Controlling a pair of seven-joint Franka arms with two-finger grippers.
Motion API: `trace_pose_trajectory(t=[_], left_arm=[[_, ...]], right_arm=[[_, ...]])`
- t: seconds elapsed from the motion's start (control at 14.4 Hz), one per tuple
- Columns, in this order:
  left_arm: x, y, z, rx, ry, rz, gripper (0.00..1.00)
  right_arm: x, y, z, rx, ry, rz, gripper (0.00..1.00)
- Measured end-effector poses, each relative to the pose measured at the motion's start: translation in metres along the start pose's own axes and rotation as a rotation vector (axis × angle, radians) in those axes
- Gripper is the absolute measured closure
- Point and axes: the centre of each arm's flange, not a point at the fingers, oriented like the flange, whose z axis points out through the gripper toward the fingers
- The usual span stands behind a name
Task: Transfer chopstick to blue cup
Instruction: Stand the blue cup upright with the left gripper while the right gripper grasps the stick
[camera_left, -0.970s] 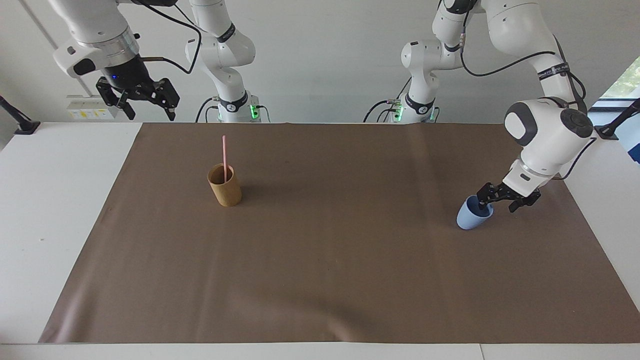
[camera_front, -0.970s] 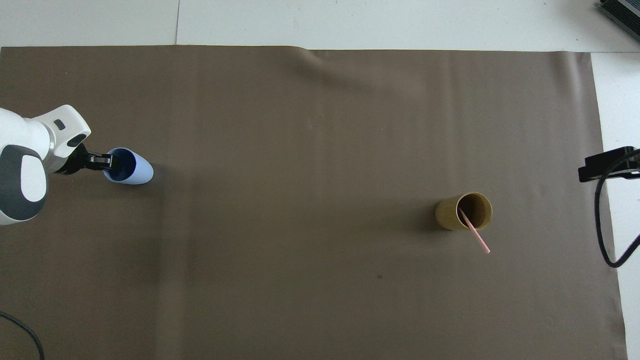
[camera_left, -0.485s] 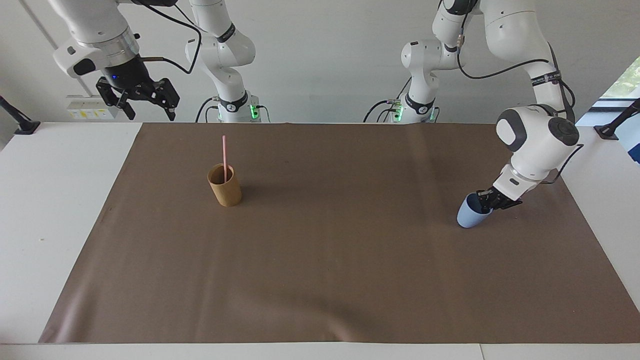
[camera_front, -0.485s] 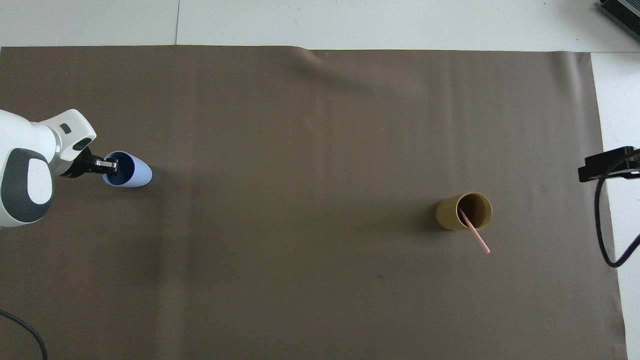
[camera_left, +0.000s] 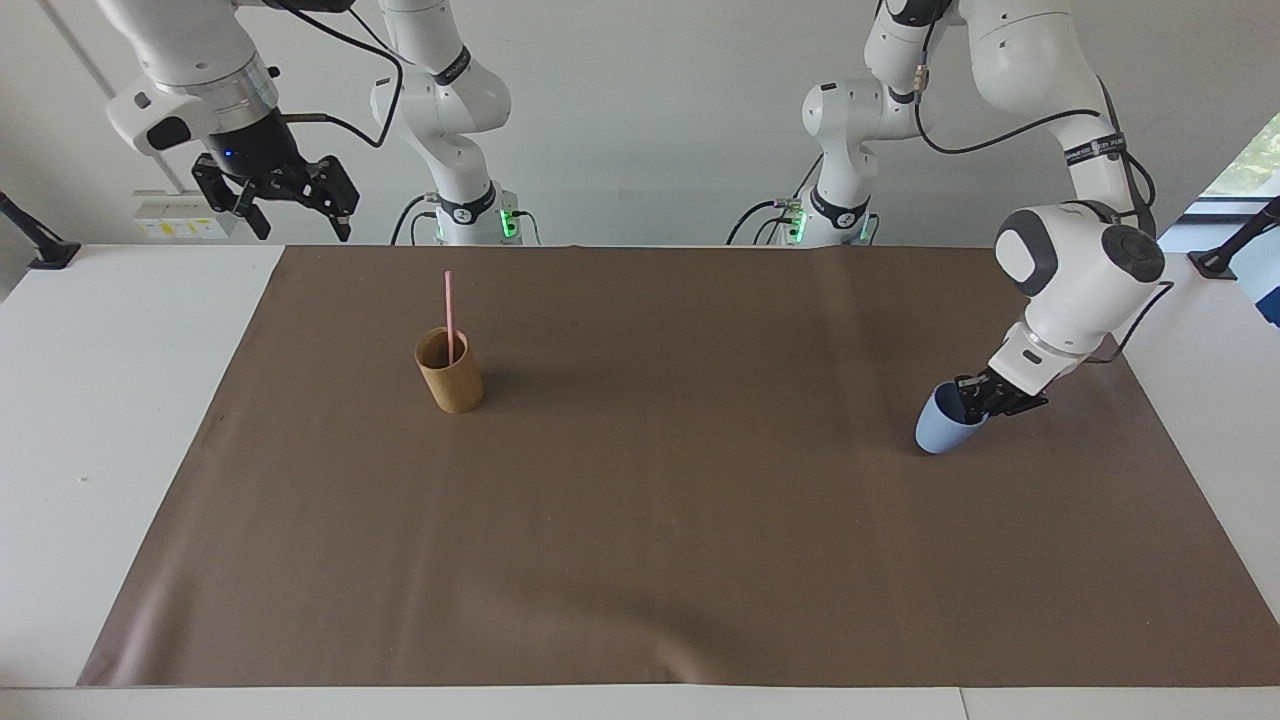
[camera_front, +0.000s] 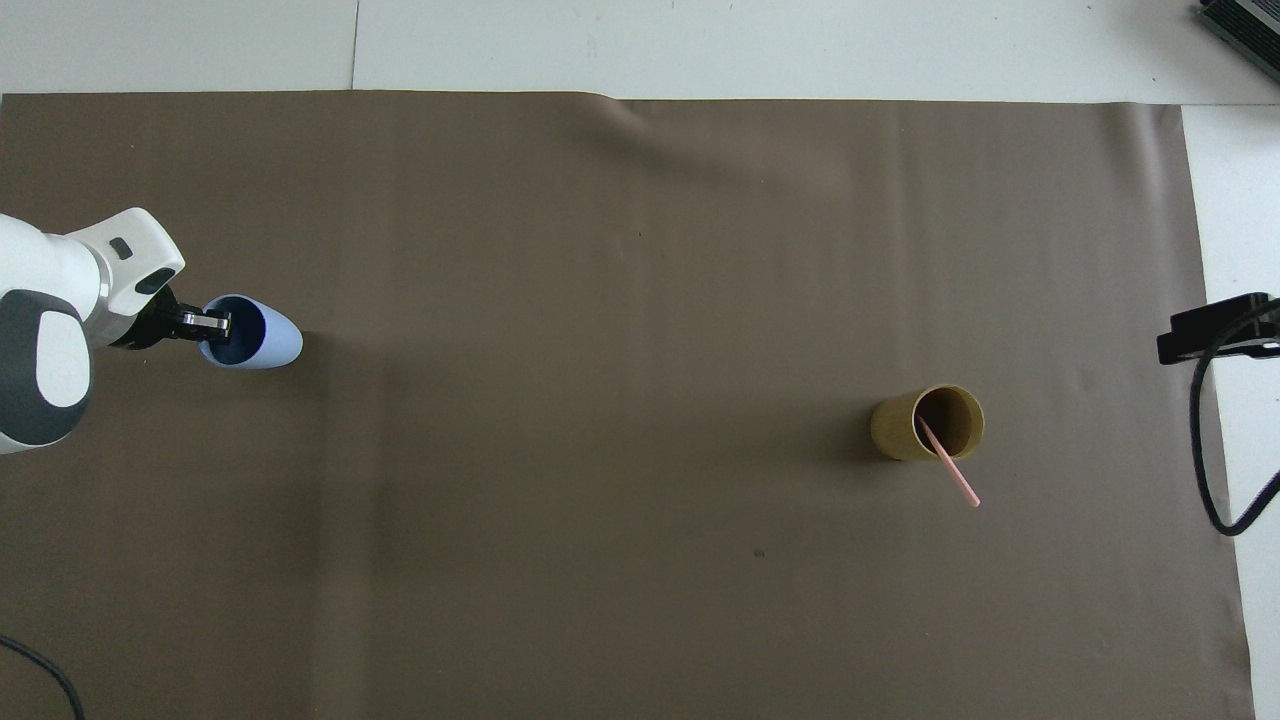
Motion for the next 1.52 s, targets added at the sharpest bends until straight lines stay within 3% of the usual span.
trace_pose_trajectory(t=[0.21,0.42,1.04,1.52], left_arm=[[-0.003,0.034,-0.033,-0.010,0.008,0.031,0.95],[-0.001,0.104,-0.044,-0.020,0.007,0.004,0.95],[-0.032,0.347,0.000,-0.018,-0.018,-0.126,0.95],[-0.050,0.450,0.019,-0.026,0.005,-0.143,0.95]], right_arm=[[-0.001,-0.003,0.000,0.000,-0.002,-0.008,0.00],[-0.008,-0.005,0.010,0.003,-0.023,-0.012,0.00],[-0.013,-0.031,0.076,0.005,-0.116,-0.041,0.00],[-0.023,-0.084,0.155,0.041,-0.212,-0.078,0.00]])
